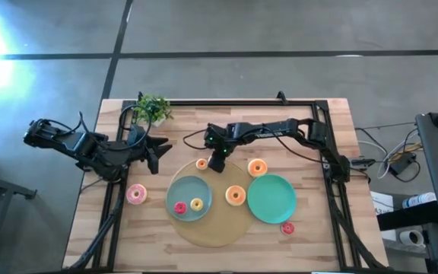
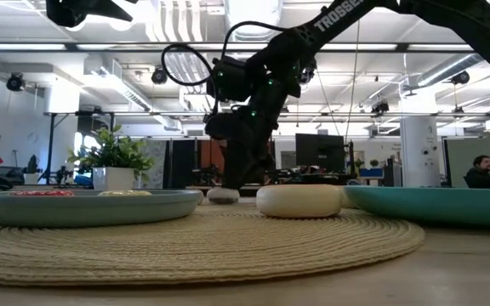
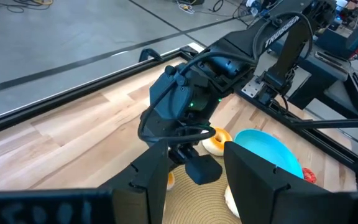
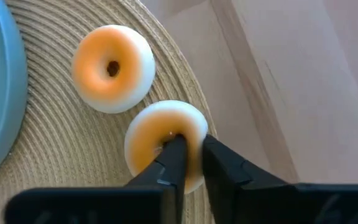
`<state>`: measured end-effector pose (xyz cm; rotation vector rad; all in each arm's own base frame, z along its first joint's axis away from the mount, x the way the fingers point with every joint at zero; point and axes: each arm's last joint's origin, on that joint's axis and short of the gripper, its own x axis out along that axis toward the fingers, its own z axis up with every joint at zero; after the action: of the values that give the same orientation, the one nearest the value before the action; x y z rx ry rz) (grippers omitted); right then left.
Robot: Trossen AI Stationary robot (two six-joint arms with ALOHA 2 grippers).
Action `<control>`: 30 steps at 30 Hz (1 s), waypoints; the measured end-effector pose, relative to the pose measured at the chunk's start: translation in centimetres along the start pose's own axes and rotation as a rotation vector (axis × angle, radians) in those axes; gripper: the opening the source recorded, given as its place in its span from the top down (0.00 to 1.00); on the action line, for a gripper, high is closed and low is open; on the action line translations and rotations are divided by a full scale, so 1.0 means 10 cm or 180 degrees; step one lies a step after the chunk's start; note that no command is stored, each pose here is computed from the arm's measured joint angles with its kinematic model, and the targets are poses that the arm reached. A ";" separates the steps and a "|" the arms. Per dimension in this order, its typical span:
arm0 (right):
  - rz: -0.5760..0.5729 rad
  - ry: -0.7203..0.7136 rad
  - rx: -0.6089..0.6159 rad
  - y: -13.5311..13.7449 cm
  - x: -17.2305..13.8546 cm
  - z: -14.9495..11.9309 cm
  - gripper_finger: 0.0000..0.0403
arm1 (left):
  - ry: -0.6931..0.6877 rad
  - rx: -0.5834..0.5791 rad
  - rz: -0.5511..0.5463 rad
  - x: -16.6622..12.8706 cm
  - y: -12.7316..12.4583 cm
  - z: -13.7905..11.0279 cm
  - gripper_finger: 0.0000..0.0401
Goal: Pick & Place donuts
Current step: Put the small blue donut on the blue plate
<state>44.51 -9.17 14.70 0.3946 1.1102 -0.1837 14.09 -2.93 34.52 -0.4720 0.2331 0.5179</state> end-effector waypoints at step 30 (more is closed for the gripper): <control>-0.2836 -0.3693 -0.2149 1.46 -2.61 0.16 0.97 | -0.0821 -0.1249 -0.1674 0.11 0.01 0.71 0.69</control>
<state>39.35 2.18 41.93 -0.7848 0.0685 -0.6878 15.66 1.11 40.24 -0.8105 -0.2453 0.0998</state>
